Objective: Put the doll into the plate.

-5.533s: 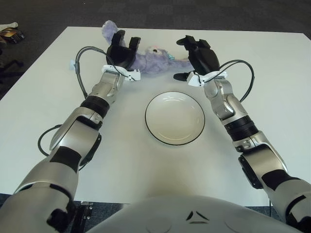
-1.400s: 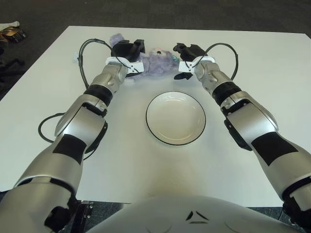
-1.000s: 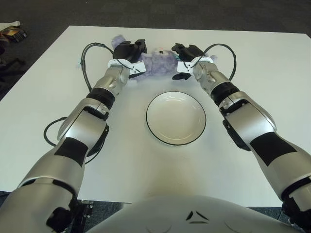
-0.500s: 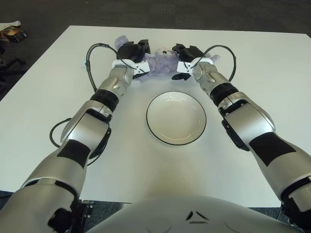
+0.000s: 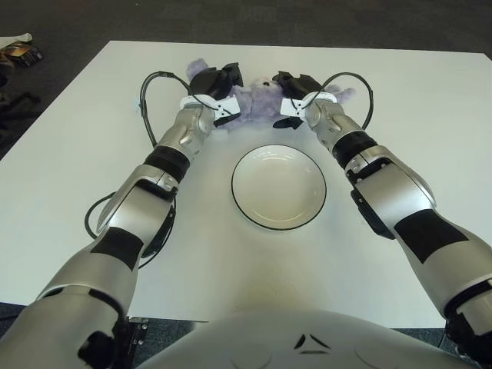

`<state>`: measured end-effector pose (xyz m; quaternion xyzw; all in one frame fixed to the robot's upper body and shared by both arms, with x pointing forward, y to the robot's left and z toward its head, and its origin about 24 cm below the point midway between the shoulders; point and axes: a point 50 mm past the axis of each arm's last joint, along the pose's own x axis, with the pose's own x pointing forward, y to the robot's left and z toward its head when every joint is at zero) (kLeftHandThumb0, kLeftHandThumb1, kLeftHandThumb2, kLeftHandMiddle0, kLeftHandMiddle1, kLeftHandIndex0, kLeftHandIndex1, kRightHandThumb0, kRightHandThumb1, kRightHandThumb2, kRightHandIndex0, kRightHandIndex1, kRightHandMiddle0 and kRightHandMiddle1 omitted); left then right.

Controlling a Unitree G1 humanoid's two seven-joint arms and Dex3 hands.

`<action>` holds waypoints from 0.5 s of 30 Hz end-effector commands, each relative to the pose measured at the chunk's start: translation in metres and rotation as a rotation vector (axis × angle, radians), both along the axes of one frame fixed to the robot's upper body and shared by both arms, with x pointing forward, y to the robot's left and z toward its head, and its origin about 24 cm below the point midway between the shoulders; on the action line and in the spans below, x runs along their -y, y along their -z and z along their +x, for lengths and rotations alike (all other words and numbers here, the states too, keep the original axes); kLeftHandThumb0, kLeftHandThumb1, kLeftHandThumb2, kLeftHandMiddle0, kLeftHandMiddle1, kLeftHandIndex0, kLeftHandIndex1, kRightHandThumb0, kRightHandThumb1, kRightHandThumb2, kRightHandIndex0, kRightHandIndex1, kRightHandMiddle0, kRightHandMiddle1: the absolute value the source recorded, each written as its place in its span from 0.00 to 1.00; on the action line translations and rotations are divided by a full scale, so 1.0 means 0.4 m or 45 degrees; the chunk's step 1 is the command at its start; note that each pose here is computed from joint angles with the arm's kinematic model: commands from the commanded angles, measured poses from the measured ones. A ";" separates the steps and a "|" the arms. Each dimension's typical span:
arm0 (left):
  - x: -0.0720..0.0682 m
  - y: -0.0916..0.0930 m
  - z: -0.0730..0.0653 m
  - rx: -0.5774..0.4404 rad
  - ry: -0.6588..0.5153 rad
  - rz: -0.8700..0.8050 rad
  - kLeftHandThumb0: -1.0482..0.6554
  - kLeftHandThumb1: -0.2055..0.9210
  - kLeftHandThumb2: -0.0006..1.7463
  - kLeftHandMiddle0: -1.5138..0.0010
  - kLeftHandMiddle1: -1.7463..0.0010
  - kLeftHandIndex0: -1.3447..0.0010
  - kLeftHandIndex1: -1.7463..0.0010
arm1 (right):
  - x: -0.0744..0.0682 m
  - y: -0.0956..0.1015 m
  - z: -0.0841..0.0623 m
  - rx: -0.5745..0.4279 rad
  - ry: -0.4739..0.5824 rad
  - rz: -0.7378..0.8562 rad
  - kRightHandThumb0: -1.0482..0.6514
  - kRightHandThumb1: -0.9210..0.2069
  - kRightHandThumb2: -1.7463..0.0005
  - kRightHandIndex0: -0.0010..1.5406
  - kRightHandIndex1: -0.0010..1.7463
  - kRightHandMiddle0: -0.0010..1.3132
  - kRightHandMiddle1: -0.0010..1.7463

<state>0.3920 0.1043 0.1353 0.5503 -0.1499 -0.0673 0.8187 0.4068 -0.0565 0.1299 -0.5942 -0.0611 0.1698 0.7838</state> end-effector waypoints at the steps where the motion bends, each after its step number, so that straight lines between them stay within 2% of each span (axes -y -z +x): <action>1: 0.005 0.023 -0.012 -0.040 0.015 -0.024 0.62 0.21 0.92 0.46 0.06 0.53 0.00 | -0.002 -0.011 0.004 0.002 0.008 0.012 0.46 0.69 0.37 0.00 0.46 0.00 0.27; 7: 0.010 0.016 -0.020 -0.013 0.033 -0.017 0.62 0.24 0.91 0.47 0.04 0.56 0.00 | 0.001 -0.008 0.003 -0.001 0.011 0.024 0.52 0.75 0.32 0.00 0.47 0.00 0.36; 15: 0.014 0.012 -0.028 -0.019 0.056 -0.068 0.62 0.26 0.90 0.47 0.04 0.58 0.00 | 0.004 0.003 0.001 0.002 0.028 0.007 0.56 0.79 0.28 0.00 0.61 0.00 0.49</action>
